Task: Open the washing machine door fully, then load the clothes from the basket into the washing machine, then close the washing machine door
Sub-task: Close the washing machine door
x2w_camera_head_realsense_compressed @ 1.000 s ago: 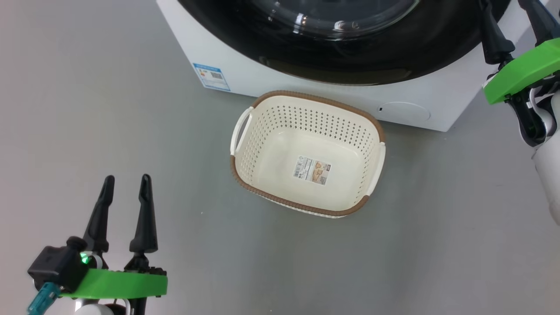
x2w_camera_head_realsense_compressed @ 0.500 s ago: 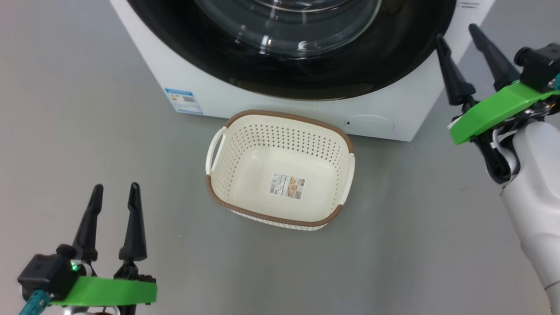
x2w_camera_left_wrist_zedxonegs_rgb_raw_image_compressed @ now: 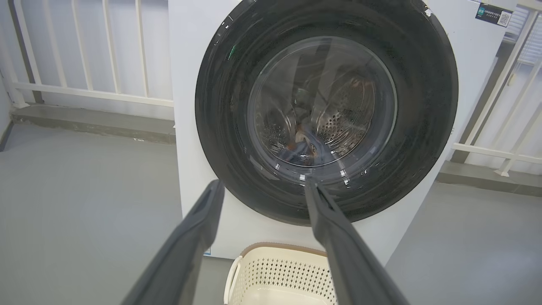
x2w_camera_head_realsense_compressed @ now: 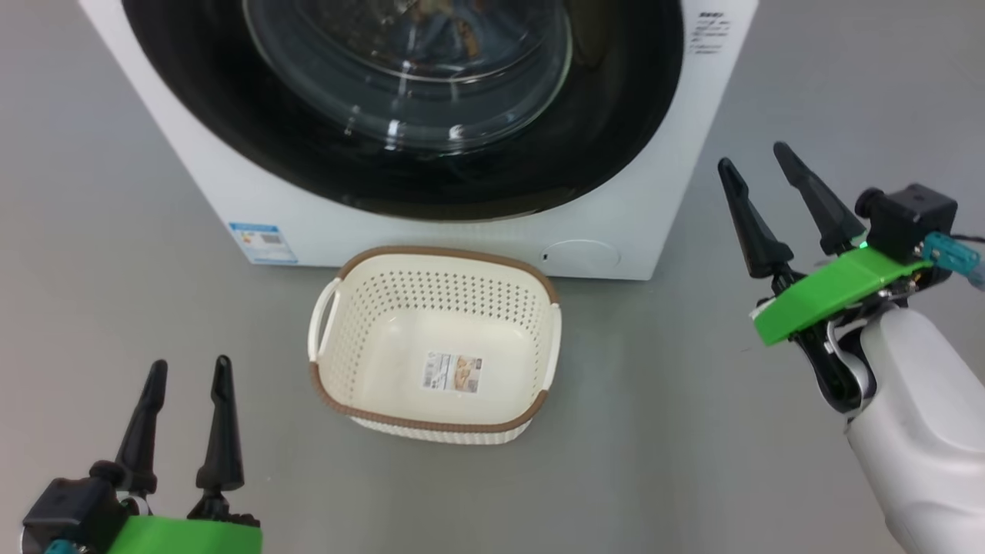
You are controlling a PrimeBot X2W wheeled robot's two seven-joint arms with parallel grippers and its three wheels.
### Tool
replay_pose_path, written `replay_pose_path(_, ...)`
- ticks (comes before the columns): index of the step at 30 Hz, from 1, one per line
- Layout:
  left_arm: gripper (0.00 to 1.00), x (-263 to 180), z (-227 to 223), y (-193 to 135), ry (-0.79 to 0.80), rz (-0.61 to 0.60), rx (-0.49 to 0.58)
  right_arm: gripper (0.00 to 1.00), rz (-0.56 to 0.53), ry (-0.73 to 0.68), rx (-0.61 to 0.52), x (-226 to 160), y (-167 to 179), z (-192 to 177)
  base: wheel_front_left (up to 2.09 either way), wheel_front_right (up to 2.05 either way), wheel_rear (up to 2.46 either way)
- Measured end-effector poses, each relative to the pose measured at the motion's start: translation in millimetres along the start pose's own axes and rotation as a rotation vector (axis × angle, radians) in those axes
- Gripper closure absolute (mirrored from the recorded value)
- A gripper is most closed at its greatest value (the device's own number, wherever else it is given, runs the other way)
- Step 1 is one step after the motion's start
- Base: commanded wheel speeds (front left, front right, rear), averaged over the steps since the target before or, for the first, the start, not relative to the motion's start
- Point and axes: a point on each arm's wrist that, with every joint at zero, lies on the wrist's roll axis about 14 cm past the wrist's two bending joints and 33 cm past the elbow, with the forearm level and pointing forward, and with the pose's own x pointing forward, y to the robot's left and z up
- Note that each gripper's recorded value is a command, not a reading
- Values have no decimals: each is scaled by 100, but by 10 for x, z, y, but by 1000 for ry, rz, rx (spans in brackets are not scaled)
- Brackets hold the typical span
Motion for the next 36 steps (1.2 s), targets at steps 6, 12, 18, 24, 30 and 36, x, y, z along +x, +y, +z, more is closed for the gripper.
replay_pose_path(6,0,18,49,-101,-16,-31,-4,0,-61,-23,7,-323,-142,92,0,0,0)
replay_pose_path(12,0,62,139,-209,-43,-74,-2,0,-130,-36,10,-669,-268,106,0,0,0)
replay_pose_path(18,0,7,147,-219,-43,-77,-11,0,-173,-20,42,-960,-254,-6,0,0,0)
replay_pose_path(24,0,-16,147,-245,-41,-88,-10,0,-219,4,51,-1228,-293,-106,0,0,0)
replay_pose_path(30,0,-38,123,-264,-32,-94,-14,0,-242,26,42,-1380,-321,-172,0,0,0)
replay_pose_path(36,0,-35,119,-272,-31,-96,-22,0,-266,37,35,-1454,-371,-208,0,0,0)
